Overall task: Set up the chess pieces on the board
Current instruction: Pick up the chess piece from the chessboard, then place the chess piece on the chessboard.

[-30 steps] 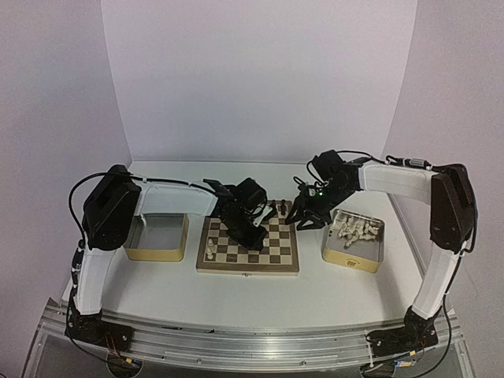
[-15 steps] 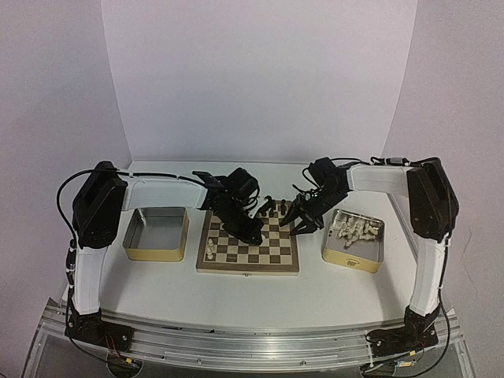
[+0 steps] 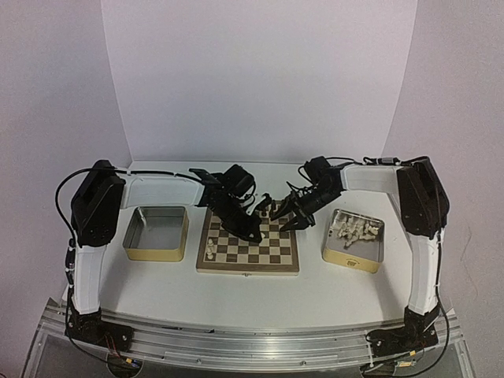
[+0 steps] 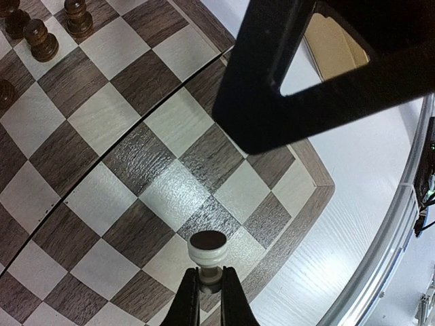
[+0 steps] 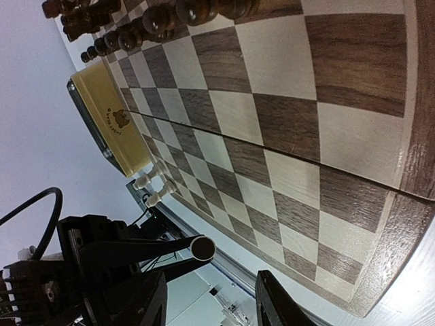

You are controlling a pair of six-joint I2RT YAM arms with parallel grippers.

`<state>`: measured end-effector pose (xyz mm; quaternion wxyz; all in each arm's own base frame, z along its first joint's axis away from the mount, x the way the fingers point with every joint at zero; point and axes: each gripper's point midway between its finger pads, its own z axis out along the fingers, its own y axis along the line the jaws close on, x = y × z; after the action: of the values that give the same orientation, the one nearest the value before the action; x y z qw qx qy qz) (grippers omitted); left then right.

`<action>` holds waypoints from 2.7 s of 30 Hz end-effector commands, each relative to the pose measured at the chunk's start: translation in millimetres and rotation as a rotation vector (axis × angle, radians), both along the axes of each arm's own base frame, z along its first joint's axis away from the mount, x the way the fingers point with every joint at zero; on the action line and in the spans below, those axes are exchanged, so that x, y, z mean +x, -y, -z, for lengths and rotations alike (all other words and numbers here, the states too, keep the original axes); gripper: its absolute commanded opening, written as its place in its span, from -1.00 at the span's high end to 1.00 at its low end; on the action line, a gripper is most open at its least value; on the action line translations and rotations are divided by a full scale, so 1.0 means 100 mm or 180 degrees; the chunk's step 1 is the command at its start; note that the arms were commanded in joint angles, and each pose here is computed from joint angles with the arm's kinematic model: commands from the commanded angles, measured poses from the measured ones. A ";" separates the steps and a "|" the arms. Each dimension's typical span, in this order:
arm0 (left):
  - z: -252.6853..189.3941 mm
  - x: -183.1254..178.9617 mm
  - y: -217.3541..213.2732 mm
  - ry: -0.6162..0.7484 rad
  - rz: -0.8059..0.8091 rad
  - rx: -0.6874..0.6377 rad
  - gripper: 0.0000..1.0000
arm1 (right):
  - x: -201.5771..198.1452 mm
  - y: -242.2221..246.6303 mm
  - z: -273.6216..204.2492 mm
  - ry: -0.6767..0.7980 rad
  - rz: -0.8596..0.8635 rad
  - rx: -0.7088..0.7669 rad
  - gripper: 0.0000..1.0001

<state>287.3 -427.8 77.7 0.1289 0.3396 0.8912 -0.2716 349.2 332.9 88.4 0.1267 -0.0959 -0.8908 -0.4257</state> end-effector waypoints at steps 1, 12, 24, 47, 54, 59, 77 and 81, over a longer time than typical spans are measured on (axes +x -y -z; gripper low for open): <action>-0.53 0.10 0.07 0.0202 0.0001 -0.0371 1.00 | -0.03 -0.14 -0.14 -0.0021 -0.0159 0.0305 0.12; -0.69 0.14 0.12 0.0178 0.0014 -0.0555 1.00 | -0.14 -0.33 -0.15 -0.0079 -0.0370 0.0469 0.12; -0.75 0.16 0.14 0.0188 0.0024 -0.0608 1.00 | -0.17 -0.38 -0.12 -0.0094 -0.0417 0.0493 0.20; -0.80 0.20 0.14 0.0230 0.0024 -0.0641 1.00 | -0.13 -0.43 -0.14 -0.0171 -0.0392 0.0599 0.72; -0.79 0.20 0.13 0.0234 0.0024 -0.0628 1.00 | -0.14 -0.44 -0.18 -0.0174 -0.0399 0.0638 0.52; -0.78 0.22 0.11 0.0232 0.0017 -0.0609 1.00 | -0.18 -0.42 -0.17 -0.0188 -0.0405 0.0638 0.49; -0.91 0.27 0.00 0.0285 -0.0107 -0.0484 0.09 | -0.03 -0.38 -0.34 -0.0138 -0.0174 0.0653 1.00; -1.07 0.25 -0.06 0.0282 -0.0144 -0.0579 -0.13 | 0.02 -0.38 -0.43 -0.0177 -0.0059 0.0757 1.00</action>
<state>306.8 -426.3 127.2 0.1578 0.3235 0.8806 -0.3083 342.9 371.3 96.6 0.1865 -0.0780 -0.8466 -0.4924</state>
